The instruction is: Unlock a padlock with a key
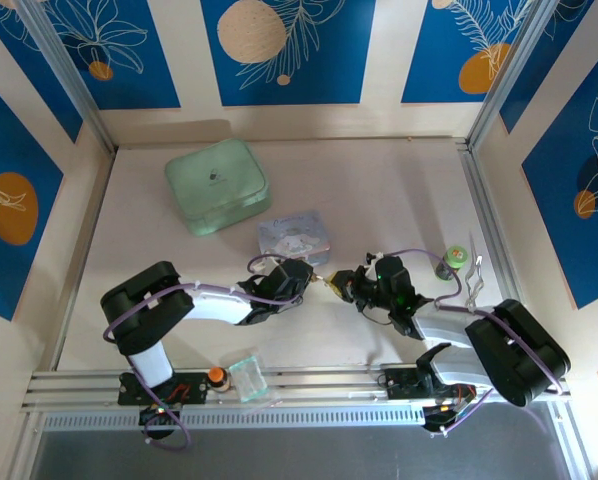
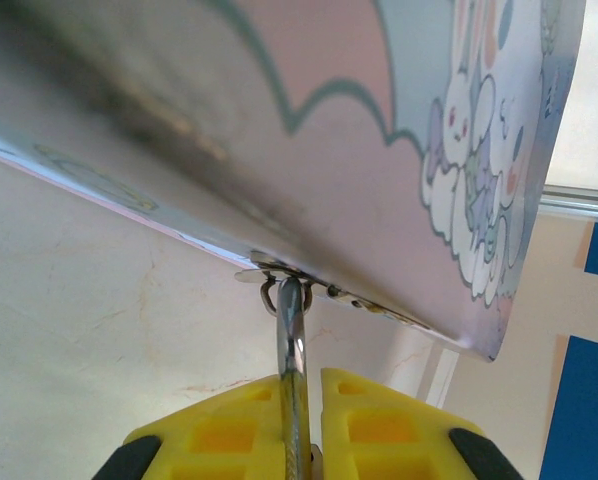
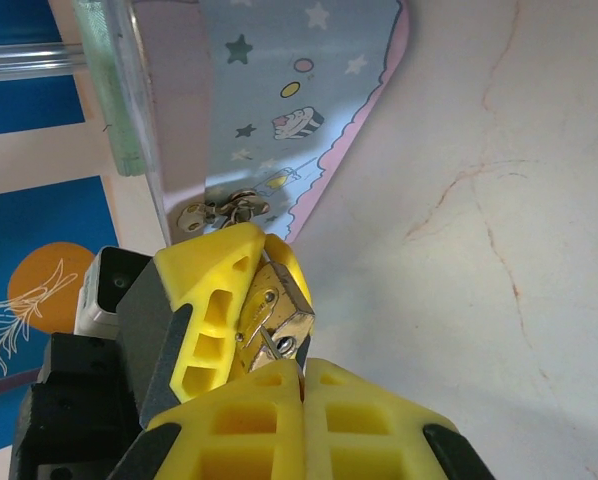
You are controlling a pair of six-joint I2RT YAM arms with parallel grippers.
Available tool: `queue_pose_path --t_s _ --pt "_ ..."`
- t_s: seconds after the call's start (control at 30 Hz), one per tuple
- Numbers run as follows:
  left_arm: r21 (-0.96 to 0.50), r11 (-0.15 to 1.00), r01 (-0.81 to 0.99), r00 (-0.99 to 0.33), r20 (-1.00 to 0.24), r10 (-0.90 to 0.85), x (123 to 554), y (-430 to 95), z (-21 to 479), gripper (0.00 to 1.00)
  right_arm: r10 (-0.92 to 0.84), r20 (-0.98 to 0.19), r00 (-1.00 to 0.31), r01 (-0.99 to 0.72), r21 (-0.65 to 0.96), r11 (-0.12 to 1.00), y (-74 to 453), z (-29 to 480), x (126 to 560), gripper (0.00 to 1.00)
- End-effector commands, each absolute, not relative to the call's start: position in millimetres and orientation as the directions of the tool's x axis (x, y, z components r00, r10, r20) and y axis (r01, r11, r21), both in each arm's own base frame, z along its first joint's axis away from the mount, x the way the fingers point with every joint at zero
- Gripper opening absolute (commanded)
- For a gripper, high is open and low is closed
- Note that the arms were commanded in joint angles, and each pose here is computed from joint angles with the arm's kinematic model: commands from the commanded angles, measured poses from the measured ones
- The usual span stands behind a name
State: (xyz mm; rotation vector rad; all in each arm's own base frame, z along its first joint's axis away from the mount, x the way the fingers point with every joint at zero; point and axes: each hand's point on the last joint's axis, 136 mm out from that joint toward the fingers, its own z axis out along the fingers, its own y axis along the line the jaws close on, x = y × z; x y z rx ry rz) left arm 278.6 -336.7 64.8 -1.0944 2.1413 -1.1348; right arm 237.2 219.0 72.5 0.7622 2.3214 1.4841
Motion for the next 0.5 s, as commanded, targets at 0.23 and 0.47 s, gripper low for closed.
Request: queue_pose_path --t_s 0.23,0.47 --pt "-0.824 0.312 -0.473 -0.576 0.021 -0.817 271 -346 62 0.0 0.567 0.034 -0.823 0.271 0.9 0.341 220 72 240 0.0" --pt "-0.821 0.32 -0.473 -0.58 0.017 -0.814 270 -348 60 0.0 0.569 0.045 -0.821 0.282 0.899 0.335 220 69 239 0.0"
